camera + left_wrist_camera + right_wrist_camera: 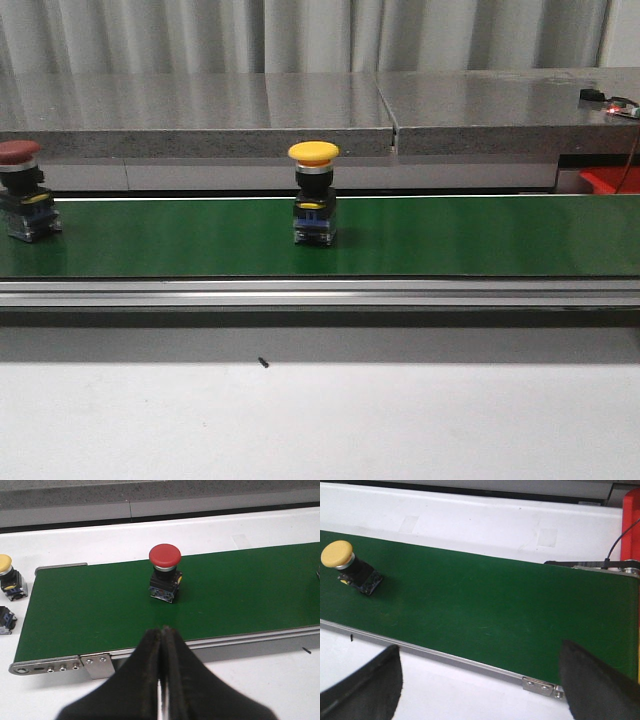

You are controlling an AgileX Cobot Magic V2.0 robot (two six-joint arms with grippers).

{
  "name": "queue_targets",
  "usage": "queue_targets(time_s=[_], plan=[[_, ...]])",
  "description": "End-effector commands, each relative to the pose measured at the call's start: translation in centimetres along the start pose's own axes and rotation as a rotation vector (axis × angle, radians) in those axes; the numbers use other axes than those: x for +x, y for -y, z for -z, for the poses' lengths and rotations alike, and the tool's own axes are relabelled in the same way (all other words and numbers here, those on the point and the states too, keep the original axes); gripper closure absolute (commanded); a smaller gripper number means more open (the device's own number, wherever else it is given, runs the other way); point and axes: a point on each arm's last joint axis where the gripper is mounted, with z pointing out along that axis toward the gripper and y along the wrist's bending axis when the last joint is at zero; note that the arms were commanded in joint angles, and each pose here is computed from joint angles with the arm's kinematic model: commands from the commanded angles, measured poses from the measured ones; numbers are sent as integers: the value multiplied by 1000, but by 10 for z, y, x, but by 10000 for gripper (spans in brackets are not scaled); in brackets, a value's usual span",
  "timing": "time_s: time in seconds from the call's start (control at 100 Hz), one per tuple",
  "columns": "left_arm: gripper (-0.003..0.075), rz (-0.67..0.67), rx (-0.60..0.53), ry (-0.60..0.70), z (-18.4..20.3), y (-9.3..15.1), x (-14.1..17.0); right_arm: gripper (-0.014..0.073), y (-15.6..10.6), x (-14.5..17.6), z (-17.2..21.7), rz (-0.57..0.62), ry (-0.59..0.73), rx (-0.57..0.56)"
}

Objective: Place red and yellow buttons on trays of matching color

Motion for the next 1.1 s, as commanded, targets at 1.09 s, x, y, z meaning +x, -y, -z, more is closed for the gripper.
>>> queue_targets(time_s=[1.09], plan=[[741,22,-3,100,5,0,-15,-41,-82,-58,-173,220,-260,-300]])
